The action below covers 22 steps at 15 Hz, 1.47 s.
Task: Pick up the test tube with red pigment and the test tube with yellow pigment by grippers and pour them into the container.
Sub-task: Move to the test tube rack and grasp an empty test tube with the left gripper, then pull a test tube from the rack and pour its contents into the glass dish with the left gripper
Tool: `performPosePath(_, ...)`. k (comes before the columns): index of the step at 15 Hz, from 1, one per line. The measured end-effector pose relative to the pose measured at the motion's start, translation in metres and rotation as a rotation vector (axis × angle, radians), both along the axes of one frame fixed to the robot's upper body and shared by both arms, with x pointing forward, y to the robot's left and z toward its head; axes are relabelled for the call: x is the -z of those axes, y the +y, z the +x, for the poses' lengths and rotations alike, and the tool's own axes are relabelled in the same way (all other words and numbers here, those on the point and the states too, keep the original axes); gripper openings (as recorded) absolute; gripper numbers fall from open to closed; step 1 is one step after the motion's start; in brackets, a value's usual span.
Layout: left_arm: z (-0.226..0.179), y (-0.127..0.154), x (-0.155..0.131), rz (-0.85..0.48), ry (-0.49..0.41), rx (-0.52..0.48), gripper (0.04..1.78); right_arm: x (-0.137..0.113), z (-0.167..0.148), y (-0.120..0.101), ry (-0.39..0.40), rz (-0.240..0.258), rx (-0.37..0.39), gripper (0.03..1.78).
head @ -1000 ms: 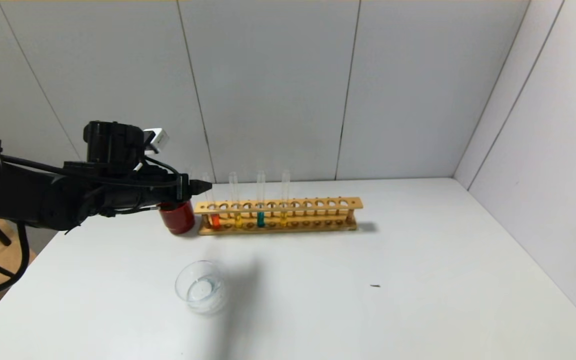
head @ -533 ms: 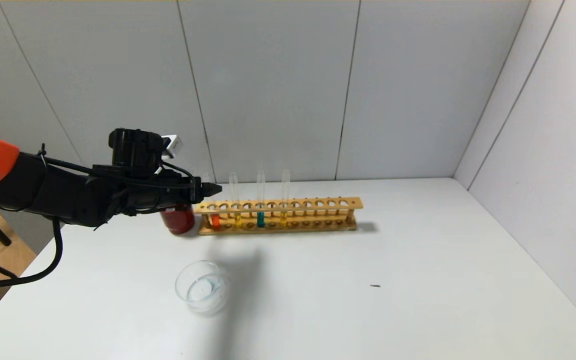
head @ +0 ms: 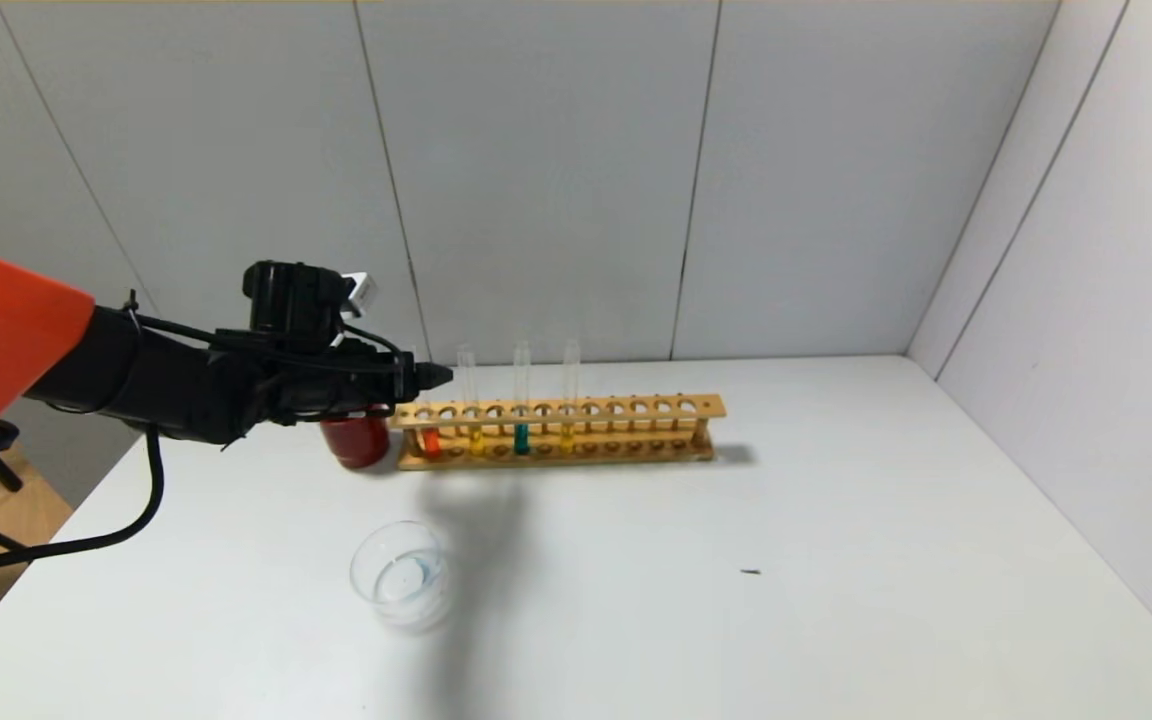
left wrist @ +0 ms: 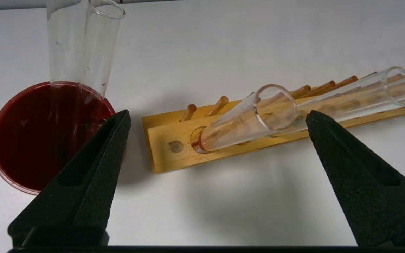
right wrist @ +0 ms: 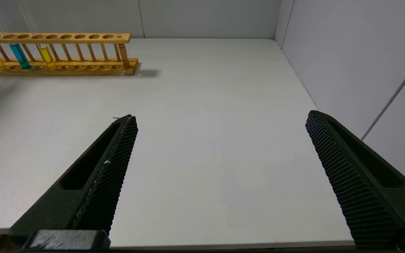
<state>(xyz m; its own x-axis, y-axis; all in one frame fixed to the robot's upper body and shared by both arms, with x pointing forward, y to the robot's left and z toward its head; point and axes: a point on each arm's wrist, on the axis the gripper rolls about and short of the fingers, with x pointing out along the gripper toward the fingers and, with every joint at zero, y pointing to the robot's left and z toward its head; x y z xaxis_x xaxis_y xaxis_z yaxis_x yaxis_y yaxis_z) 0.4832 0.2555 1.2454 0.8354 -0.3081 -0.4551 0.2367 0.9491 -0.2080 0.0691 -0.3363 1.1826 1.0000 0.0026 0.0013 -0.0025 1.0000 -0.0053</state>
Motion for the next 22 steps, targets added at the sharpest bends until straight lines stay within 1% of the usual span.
performPosePath(2, 0.006, -0.002, 0.003, 0.000, -0.002, 0.001, 1.63, 0.000, 0.000, 0.000, 0.000, 0.000, 0.000, 1.75)
performPosePath(4, 0.012, -0.003, 0.007, 0.001, 0.001, 0.001, 1.43, 0.000, 0.000, 0.000, 0.000, 0.000, 0.000, 1.75)
performPosePath(6, 0.014, -0.004, 0.010, 0.001, 0.006, 0.003, 1.12, 0.000, 0.000, 0.000, 0.000, 0.000, 0.000, 1.75)
performPosePath(9, 0.015, -0.006, 0.013, 0.002, 0.011, 0.007, 0.56, 0.000, 0.000, 0.000, 0.000, 0.000, 0.000, 1.75)
performPosePath(10, 0.015, -0.006, 0.013, 0.003, 0.012, 0.007, 0.42, 0.000, 0.000, 0.000, 0.000, 0.000, 0.000, 1.75)
performPosePath(12, 0.016, -0.006, 0.013, 0.003, 0.009, 0.005, 0.32, 0.000, 0.000, 0.000, 0.000, 0.000, 0.001, 1.75)
performPosePath(17, 0.014, -0.006, 0.010, 0.004, 0.006, 0.008, 0.32, 0.000, 0.000, 0.000, 0.000, 0.000, 0.000, 1.75)
performPosePath(19, 0.011, -0.005, 0.001, 0.002, -0.017, 0.007, 0.32, 0.000, 0.000, 0.000, 0.000, 0.000, 0.000, 1.75)
performPosePath(22, 0.000, -0.003, -0.028, 0.002, -0.081, 0.003, 0.32, 0.000, 0.000, 0.000, 0.000, 0.000, 0.000, 1.75)
